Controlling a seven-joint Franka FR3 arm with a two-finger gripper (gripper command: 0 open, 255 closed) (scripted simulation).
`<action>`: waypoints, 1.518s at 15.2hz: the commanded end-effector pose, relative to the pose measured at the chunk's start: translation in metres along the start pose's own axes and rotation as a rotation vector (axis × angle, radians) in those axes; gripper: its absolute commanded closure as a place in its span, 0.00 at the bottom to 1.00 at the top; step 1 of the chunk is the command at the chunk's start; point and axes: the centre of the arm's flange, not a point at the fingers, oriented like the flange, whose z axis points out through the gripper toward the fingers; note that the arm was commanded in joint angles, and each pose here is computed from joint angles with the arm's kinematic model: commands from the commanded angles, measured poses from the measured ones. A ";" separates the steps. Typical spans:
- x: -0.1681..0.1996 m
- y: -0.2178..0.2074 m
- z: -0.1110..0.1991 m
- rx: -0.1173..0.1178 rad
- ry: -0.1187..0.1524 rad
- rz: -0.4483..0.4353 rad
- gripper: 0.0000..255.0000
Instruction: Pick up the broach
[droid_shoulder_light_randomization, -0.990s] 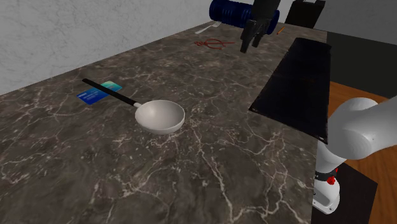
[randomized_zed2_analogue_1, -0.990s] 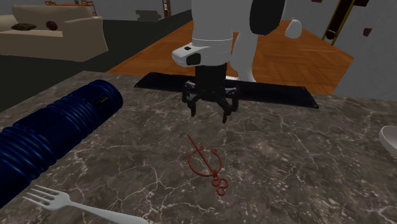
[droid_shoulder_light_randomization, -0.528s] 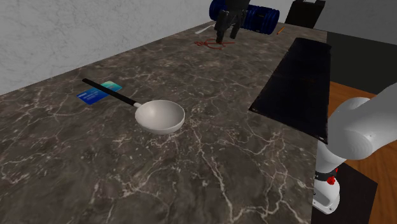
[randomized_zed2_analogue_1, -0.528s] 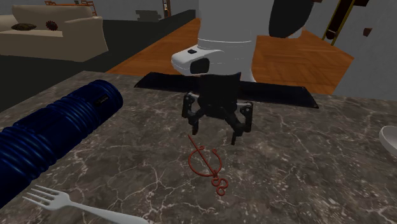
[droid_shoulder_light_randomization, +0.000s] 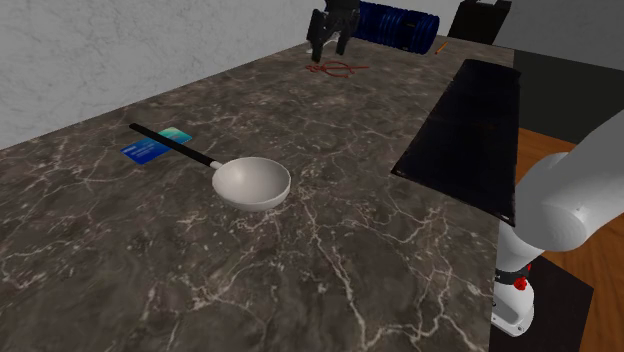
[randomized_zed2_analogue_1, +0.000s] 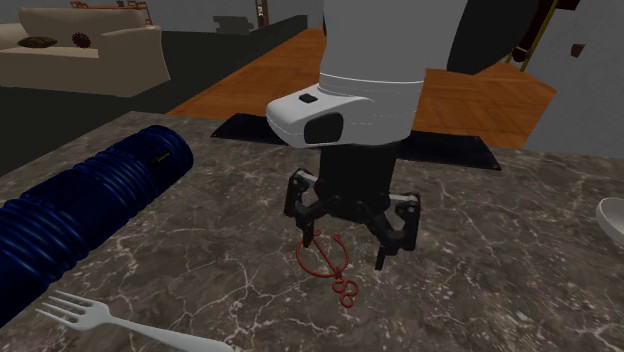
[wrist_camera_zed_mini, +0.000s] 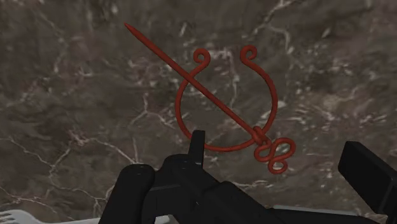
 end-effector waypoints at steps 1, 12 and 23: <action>0.000 -0.001 0.010 0.000 0.001 0.000 0.00; -0.003 0.001 0.027 0.000 0.001 0.000 1.00; 0.003 -0.001 -0.008 0.000 0.001 0.000 1.00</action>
